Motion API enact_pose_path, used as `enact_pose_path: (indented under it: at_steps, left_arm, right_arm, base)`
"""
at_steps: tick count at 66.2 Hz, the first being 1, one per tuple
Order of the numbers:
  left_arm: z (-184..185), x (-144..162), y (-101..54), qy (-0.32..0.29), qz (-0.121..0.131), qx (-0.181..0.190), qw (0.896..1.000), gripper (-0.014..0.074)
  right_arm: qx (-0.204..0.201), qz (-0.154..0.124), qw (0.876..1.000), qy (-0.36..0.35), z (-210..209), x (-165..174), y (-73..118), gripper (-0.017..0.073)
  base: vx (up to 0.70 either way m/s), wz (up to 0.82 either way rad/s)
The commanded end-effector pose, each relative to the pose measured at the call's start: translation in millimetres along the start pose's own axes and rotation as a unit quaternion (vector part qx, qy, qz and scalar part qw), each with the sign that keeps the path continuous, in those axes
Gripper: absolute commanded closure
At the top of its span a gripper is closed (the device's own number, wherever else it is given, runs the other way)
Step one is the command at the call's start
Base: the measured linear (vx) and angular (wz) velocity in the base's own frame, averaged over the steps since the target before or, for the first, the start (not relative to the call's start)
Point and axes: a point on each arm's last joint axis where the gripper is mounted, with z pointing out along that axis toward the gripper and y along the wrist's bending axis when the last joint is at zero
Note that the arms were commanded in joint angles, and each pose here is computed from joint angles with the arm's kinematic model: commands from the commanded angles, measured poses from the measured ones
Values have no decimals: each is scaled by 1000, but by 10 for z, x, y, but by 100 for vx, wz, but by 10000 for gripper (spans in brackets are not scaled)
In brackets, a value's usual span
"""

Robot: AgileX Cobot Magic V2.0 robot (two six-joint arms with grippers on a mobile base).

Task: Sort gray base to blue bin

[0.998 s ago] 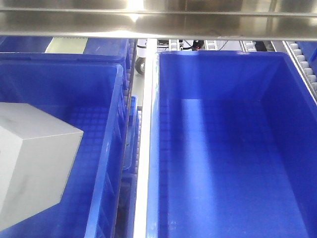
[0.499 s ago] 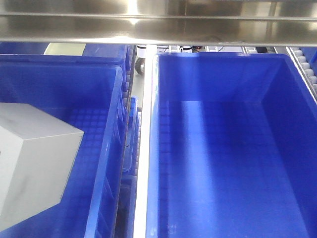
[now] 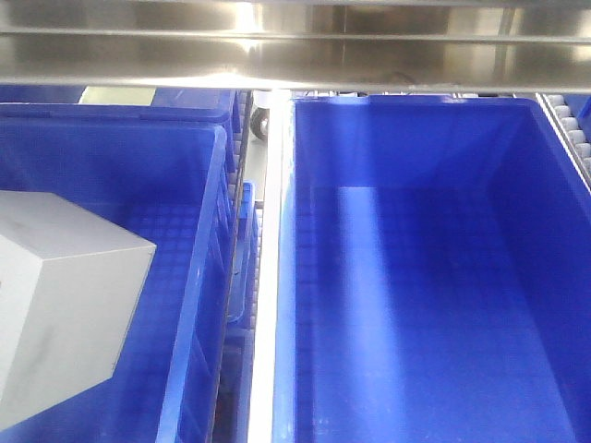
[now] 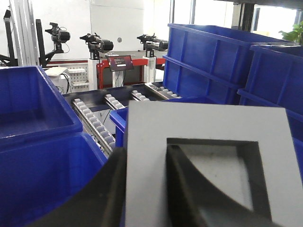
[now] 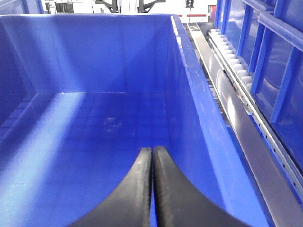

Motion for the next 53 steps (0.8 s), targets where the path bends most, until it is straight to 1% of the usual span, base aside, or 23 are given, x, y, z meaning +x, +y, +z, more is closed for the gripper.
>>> enact_pose_path:
  at_steps: [1,53]
  left_arm:
    - [-19,-183,-4,-63,-9,-2,998,600]
    - [-19,-183,-4,-63,-9,-2,998,600]
  right_arm:
    - [2,-10,1000,-3,19,11,-3,564]
    - [2,-10,1000,-3,19,11,-3,564]
  base:
    - [4,0]
    - [2,1]
